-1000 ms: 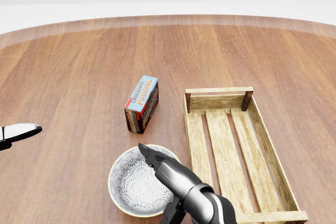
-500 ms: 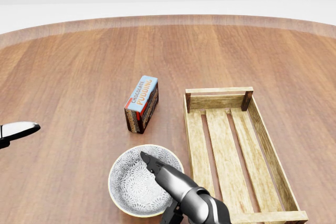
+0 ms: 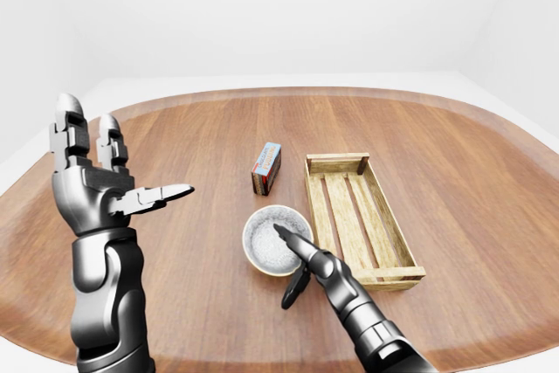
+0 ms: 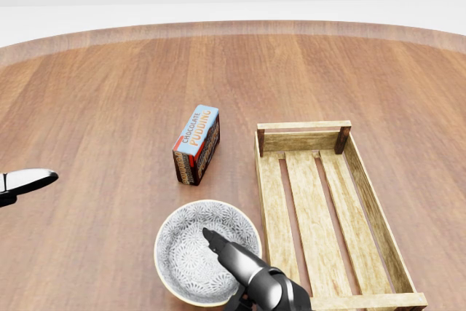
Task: Pick up the bowl on the left and put it in the tray.
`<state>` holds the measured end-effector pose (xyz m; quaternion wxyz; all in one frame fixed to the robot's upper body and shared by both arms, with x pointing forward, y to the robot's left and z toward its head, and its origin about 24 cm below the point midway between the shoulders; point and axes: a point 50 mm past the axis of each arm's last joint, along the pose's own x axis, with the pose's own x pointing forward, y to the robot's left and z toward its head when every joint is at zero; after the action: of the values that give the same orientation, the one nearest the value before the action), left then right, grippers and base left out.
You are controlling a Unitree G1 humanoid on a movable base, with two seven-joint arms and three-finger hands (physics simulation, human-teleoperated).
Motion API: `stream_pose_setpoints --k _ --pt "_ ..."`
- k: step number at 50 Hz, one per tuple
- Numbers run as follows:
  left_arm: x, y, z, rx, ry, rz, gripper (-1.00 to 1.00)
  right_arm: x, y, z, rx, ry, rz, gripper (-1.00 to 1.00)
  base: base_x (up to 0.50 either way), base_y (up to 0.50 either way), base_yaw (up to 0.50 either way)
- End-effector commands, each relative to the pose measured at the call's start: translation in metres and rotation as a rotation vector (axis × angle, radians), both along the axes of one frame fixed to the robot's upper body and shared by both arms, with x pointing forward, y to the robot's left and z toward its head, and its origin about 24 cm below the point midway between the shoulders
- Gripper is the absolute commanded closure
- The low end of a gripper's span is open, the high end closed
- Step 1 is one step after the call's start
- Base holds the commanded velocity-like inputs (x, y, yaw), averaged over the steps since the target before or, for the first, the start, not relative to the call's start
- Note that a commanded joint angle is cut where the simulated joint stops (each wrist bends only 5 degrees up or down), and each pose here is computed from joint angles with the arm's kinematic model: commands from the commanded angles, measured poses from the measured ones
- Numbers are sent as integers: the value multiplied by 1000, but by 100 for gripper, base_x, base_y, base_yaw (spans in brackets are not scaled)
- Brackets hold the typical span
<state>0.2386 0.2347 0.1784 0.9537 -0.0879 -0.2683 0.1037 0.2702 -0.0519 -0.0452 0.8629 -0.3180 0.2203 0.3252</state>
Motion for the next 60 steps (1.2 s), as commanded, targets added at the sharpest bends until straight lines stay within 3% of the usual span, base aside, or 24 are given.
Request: stream_pose_setpoints --k 1,12,13,14,15,16,17,41,60 --pt "10 -8 -20 26 99 -9 -100 -9 1 -25 -30 123 -26 -100 0 0 0" --pt "13 -8 -28 20 132 -14 -100 -14 2 -35 -50 191 -35 -100 0 0 0" --pt "13 -8 -28 21 134 -16 -100 -14 2 -35 -50 190 -33 -87 0 0 0" --pt "13 -8 -28 22 133 -16 -100 -14 2 -35 -48 190 -32 -59 0 0 0" --pt "13 -8 -28 20 133 -16 -100 -14 3 -34 -45 186 -31 15 0 0 0" --pt "13 -8 -28 22 134 -18 -100 -14 3 -34 -44 184 -29 69 0 0 0" --pt "13 -9 -29 22 137 -20 -100 -14 3 -34 -42 183 -26 100 0 0 0" --pt "10 -14 -27 34 129 -27 -100 -20 7 -33 -17 181 -6 100 0 0 0" --pt "5 -9 -22 27 102 -13 -100 17 28 24 -2 -35 129 100 0 0 0"
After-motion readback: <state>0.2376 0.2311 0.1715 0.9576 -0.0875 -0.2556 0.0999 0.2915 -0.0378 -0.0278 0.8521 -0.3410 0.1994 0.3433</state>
